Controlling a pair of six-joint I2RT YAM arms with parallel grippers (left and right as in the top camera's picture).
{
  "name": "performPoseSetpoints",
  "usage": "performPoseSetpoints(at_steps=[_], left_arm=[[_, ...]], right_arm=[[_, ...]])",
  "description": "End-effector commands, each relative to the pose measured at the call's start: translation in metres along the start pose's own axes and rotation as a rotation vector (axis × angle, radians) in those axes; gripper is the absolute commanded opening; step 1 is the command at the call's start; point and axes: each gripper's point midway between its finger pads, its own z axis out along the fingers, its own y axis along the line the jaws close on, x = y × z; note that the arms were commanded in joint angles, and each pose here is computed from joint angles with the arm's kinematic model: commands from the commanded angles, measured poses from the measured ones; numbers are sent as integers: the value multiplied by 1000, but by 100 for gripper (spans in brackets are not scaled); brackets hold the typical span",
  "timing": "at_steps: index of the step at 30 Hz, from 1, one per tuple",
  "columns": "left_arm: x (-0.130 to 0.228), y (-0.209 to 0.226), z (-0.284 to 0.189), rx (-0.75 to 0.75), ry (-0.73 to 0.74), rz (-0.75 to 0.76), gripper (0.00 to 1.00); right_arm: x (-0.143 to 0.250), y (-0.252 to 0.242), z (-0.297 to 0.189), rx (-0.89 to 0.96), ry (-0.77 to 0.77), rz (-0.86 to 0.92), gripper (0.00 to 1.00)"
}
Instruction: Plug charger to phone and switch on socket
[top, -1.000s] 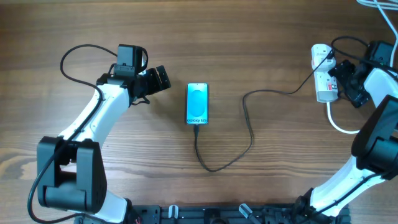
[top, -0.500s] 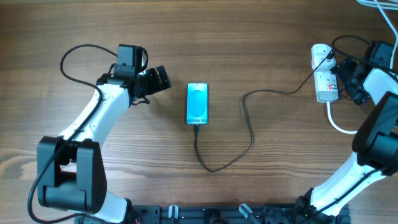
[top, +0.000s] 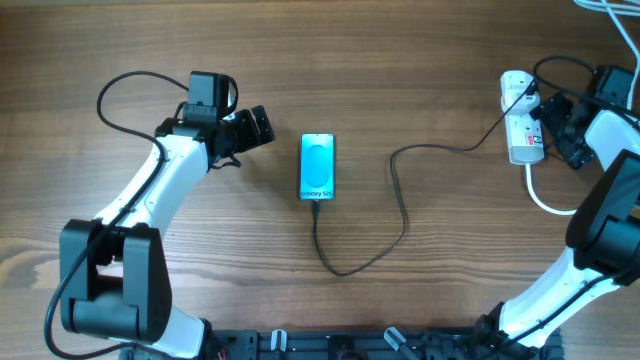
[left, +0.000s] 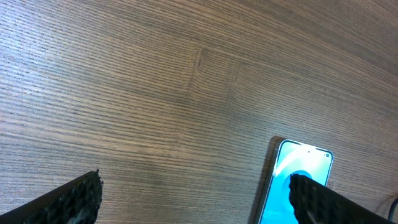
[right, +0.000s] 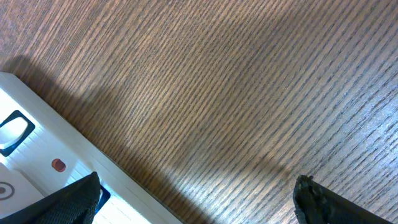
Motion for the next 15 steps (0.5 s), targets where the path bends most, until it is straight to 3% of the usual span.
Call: performPoseSetpoints(at_steps=[1, 7, 15], left_arm=[[-4, 1, -3, -8, -16, 4, 100], [-4, 1, -3, -7, -15, 4, 100], [-4, 1, -3, -8, -16, 4, 100]], right_arm=[[0, 6, -8, -21, -6, -9, 100], [-12, -14, -15, 96, -74, -9, 100], [-15, 11, -27, -33, -70, -13, 100]])
